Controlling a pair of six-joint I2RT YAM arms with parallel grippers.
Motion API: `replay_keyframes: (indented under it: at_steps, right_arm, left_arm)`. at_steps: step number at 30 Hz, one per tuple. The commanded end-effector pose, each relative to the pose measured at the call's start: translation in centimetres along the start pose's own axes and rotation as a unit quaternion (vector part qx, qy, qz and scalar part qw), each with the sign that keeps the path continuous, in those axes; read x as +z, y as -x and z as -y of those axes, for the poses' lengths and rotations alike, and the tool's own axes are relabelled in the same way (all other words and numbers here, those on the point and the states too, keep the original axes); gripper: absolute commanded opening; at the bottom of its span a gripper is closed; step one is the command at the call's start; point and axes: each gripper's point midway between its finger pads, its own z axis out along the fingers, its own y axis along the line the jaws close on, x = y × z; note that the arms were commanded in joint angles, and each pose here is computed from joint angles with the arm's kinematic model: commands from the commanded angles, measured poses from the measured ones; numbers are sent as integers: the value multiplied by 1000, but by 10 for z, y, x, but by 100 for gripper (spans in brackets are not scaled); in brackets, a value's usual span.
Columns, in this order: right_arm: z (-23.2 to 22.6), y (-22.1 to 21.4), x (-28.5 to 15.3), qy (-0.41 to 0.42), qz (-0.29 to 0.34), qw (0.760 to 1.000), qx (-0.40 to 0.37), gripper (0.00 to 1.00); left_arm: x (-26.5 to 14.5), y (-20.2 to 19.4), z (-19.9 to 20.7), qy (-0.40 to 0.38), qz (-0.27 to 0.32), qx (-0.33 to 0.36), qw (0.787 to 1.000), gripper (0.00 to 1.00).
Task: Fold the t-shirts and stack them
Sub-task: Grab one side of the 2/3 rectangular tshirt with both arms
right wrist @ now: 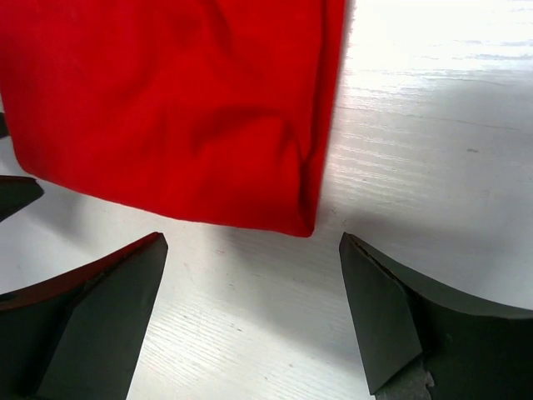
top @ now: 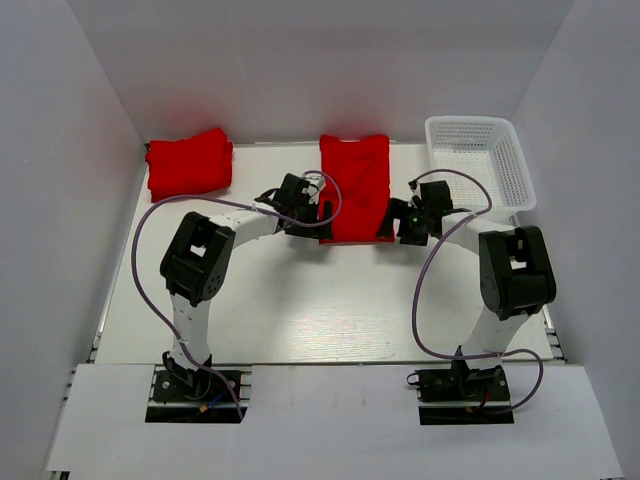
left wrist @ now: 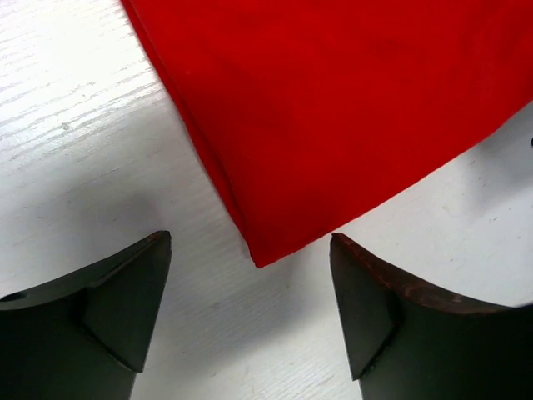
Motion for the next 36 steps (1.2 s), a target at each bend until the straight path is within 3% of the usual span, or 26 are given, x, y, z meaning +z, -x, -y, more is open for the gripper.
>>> replay_keyframes:
  at_steps: [1,5,6,8,11,12,14,15,16,17,25,31,36]
  right_arm:
    - [-5,11,-4,12,31,999,-5,90]
    - [-2,4,2,14,21,1000,4,85]
    - [-1,2,3,14,17,1000,8,82]
    - [-3,1,2,21,16,1000,7,66]
    - [-2,-1,5,23,23,999,7,44]
    - [-1,-4,6,23,21,999,12,29]
    - [-1,-5,7,26,23,999,11,14]
    - [-1,-5,8,27,26,999,9,11]
    - [0,-5,8,26,29,999,9,9]
    - [-1,-1,8,28,38,999,4,2]
    - [3,-25,-18,17,57,998,-14,0]
    - [-12,-52,-54,43,72,996,-29,0]
    - [-11,-79,-55,47,46,997,-32,0]
  left_arm:
    - [-12,13,8,-1,23,11,1000,85]
    - [-5,5,8,-1,12,17,1000,70]
    - [-4,3,12,-4,11,25,1000,58]
    - [0,-10,9,-4,-5,22,1000,51]
    - [3,-16,13,-15,4,29,999,48]
    - [3,-14,14,-16,9,30,999,43]
    - [8,-16,17,-19,8,33,999,31]
    - [9,-13,18,-22,15,30,999,24]
    - [13,-17,16,-20,9,28,999,7]
    - [13,-15,17,-21,14,24,999,0]
    - [-24,-31,28,-36,42,37,998,0]
    - [-48,-67,43,-57,10,42,997,0]
    - [-55,-80,49,-61,0,44,997,0]
